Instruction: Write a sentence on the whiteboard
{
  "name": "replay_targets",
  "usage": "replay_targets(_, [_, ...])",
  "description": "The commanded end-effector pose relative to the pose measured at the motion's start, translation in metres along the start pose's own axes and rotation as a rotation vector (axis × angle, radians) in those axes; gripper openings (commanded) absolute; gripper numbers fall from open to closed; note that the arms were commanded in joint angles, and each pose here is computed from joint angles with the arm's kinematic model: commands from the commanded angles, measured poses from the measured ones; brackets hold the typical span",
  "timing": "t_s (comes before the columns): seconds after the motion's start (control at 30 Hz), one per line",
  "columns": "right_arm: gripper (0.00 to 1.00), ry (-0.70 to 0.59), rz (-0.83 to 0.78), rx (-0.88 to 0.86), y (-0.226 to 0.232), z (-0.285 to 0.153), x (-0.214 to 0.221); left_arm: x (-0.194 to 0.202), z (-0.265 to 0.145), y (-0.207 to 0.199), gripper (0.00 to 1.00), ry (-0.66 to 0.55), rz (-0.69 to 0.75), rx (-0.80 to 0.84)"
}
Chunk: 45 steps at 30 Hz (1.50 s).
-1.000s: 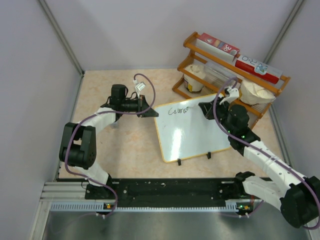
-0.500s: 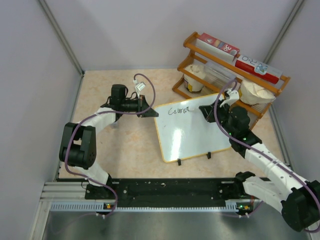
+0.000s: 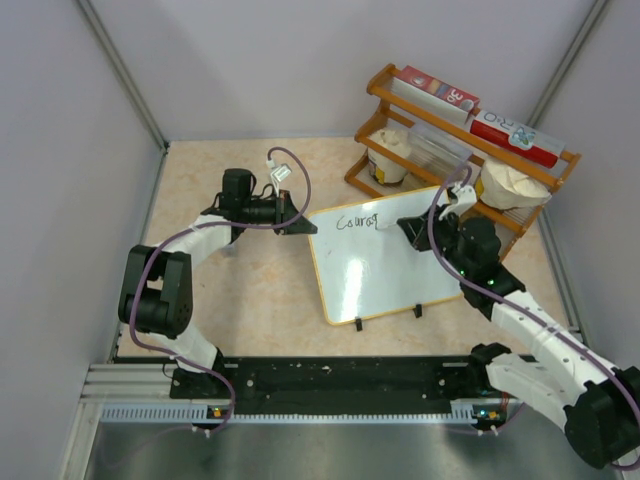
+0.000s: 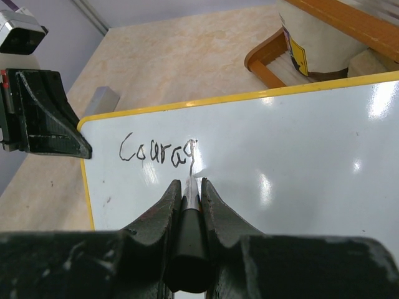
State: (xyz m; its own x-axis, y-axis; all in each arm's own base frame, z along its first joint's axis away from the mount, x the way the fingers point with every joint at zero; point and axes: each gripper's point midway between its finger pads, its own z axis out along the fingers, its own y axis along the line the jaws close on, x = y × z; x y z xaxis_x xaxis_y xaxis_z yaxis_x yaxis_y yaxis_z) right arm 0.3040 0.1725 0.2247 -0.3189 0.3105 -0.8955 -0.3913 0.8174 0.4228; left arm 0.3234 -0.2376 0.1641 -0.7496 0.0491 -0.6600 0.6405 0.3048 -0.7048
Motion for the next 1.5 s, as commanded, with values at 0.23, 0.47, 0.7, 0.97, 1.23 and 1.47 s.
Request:
replay_targets(0.23, [0.0, 0.003, -0.005, -0.037, 0.003, 0.0, 0.001, 0.03, 0.014, 0.014, 0.0, 0.074, 0.114, -0.041])
replay_targets(0.47, [0.0, -0.017, 0.013, -0.063, 0.011, 0.006, -0.008, 0.03, 0.014, 0.014, 0.0, 0.076, 0.112, -0.043])
replay_targets(0.7, [0.0, -0.159, 0.01, -0.116, 0.026, -0.011, -0.042, 0.03, 0.014, 0.015, 0.0, 0.077, 0.112, -0.045])
replay_targets(0.97, [0.0, -0.198, -0.02, -0.007, 0.011, -0.008, -0.06, 0.03, 0.015, 0.014, 0.0, 0.078, 0.113, -0.042])
replay_targets(1.23, [0.0, -0.174, -0.018, 0.004, 0.009, 0.002, -0.058, 0.03, 0.014, 0.014, 0.0, 0.079, 0.116, -0.044])
replay_targets(1.47, [0.0, -0.162, -0.009, 0.011, 0.006, 0.006, -0.053, 0.031, 0.014, 0.016, 0.0, 0.08, 0.112, -0.047])
